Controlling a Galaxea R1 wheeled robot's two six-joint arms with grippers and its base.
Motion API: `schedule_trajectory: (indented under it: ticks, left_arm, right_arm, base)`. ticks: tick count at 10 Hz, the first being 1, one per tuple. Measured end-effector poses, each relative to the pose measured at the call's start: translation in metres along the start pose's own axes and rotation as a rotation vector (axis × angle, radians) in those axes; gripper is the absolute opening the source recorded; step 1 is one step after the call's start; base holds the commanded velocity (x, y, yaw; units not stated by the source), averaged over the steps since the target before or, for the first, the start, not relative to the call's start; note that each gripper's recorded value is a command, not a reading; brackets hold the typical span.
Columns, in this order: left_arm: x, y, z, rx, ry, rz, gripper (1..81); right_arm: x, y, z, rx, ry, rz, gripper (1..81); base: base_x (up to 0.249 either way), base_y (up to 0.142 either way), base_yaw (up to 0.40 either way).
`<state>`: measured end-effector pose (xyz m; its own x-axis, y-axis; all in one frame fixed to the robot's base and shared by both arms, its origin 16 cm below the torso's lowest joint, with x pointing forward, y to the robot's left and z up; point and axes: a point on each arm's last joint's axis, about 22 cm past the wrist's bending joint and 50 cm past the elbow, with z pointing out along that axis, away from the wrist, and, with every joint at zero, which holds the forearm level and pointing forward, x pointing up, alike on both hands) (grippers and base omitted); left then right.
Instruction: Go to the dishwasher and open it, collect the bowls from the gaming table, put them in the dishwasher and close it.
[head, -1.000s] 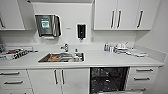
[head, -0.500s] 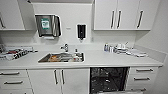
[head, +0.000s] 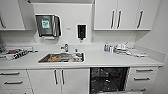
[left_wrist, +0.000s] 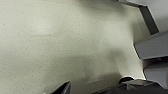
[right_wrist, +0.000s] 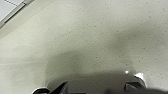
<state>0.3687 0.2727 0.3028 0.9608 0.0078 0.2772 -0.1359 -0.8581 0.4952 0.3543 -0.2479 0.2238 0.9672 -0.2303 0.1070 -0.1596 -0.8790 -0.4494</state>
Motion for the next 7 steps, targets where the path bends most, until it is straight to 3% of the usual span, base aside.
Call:
schedule_trajectory:
  ticks: [2, 3, 4, 5, 7]
  left_arm:
    - [-0.050, -0.021, 0.017, 0.055, -0.029, -0.043, 81.1]
    - [-0.084, -0.023, 0.028, 0.072, -0.057, -0.067, 81.1]
    - [-0.116, -0.017, 0.041, 0.079, -0.089, -0.087, 81.1]
    - [-0.133, -0.016, 0.052, 0.096, -0.102, -0.097, 81.1]
    - [-0.138, -0.043, 0.058, 0.176, -0.067, -0.098, 81.1]
  right_arm:
    - [-0.064, -0.008, 0.021, 0.005, -0.038, -0.032, 81.1]
    - [-0.095, 0.000, 0.023, -0.006, -0.054, -0.036, 81.1]
    - [-0.110, 0.011, 0.021, -0.025, -0.049, -0.038, 81.1]
    - [-0.114, 0.015, 0.021, -0.029, -0.022, -0.053, 81.1]
    - [-0.126, 0.006, 0.023, -0.011, 0.003, -0.062, 81.1]
  base:
    - [0.000, 0.000, 0.000]
    - [0.000, 0.000, 0.000]
    - [0.000, 0.000, 0.000]
    - [0.000, 0.000, 0.000]
    - [0.000, 0.000, 0.000]
